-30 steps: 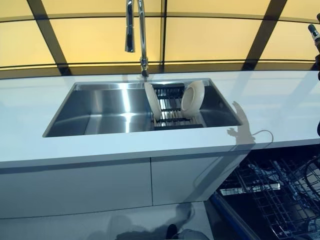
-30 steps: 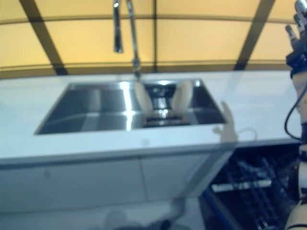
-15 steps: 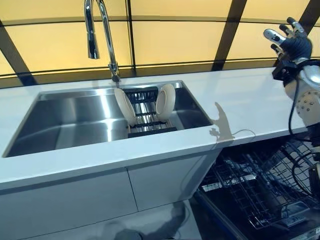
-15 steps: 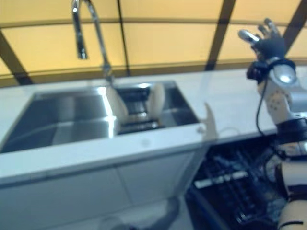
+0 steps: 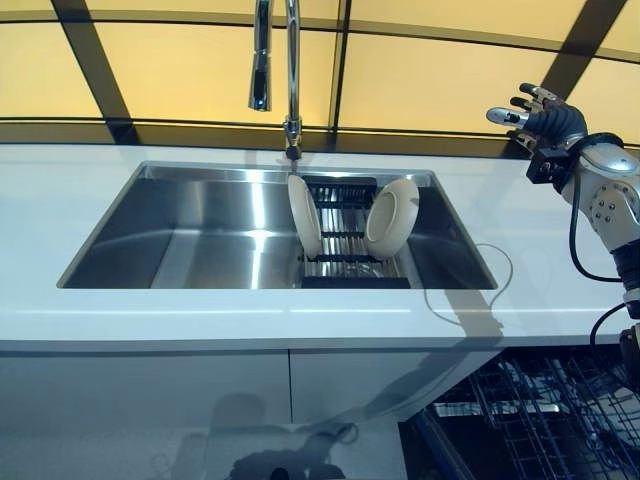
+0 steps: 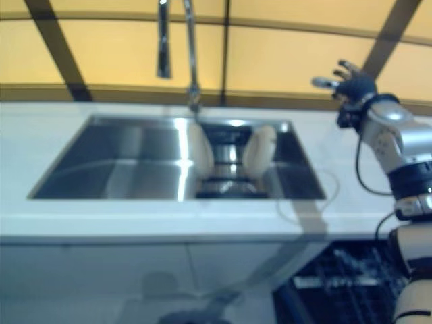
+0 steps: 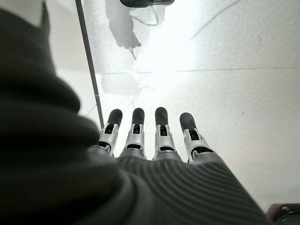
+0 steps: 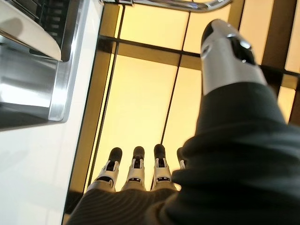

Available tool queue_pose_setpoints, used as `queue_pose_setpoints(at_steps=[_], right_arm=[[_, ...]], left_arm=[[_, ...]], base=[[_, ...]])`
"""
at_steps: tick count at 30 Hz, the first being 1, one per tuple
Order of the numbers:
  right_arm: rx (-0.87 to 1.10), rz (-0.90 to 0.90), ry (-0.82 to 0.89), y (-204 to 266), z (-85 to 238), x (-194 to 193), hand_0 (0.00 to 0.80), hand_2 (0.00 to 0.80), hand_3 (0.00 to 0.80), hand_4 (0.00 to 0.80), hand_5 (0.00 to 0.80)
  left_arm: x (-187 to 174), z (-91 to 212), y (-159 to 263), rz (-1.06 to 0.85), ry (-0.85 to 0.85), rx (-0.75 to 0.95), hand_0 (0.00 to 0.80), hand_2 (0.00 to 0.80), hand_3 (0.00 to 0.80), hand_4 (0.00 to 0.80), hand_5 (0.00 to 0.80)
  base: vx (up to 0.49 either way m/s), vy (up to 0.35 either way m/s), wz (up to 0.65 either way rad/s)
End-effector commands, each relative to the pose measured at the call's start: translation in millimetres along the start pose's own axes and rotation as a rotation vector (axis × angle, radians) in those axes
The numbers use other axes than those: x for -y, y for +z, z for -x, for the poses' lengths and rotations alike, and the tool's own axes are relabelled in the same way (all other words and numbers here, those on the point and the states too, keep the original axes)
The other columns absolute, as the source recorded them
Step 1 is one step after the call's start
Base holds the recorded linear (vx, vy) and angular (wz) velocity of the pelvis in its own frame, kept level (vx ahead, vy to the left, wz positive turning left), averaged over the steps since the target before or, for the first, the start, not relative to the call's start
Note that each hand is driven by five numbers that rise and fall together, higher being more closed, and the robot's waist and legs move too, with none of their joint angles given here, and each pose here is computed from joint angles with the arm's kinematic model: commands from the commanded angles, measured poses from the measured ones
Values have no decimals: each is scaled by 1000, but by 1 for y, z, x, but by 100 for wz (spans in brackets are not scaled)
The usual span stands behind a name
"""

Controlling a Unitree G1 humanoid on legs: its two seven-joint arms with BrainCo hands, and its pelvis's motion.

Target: Take plates into dishwasher

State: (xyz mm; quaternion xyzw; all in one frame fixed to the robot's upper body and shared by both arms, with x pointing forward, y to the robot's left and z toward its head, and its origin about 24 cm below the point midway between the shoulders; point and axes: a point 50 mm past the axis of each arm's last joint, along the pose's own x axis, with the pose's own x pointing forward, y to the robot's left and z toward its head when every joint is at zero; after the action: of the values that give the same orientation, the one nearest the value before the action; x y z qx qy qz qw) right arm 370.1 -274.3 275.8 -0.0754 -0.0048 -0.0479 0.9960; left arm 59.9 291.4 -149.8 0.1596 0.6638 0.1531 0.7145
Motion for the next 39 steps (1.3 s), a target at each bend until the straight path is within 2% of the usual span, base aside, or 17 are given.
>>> queue_pose_setpoints(at_steps=[1,11,21,27,39], right_arm=[[81,62,3,47,-1,-6,0,0,0,0,0],[-18,114,-24,37,-4,-3,0,0,0,0,0],[-141,206,-37,12,-5,5,0,0,0,0,0],[-170,181,-26,6,-4,10,0,0,0,0,0],[-216,113,62,-10,-6,-4,0,0,0,0,0]], left_arm=[[-10,0,3,-15,34,14,0,0,0,0,0],[-15,-1,-14,-35,52,-16,0,0,0,0,0],[-12,-1,-11,-33,33,4,0,0,0,0,0],[-15,-1,-9,-39,41,15,0,0,0,0,0],[-14,0,-5,-67,37,34,0,0,0,0,0]], base=[[72,14,19],[61,5,6],[1,-1,1],[0,0,0],[0,0,0]])
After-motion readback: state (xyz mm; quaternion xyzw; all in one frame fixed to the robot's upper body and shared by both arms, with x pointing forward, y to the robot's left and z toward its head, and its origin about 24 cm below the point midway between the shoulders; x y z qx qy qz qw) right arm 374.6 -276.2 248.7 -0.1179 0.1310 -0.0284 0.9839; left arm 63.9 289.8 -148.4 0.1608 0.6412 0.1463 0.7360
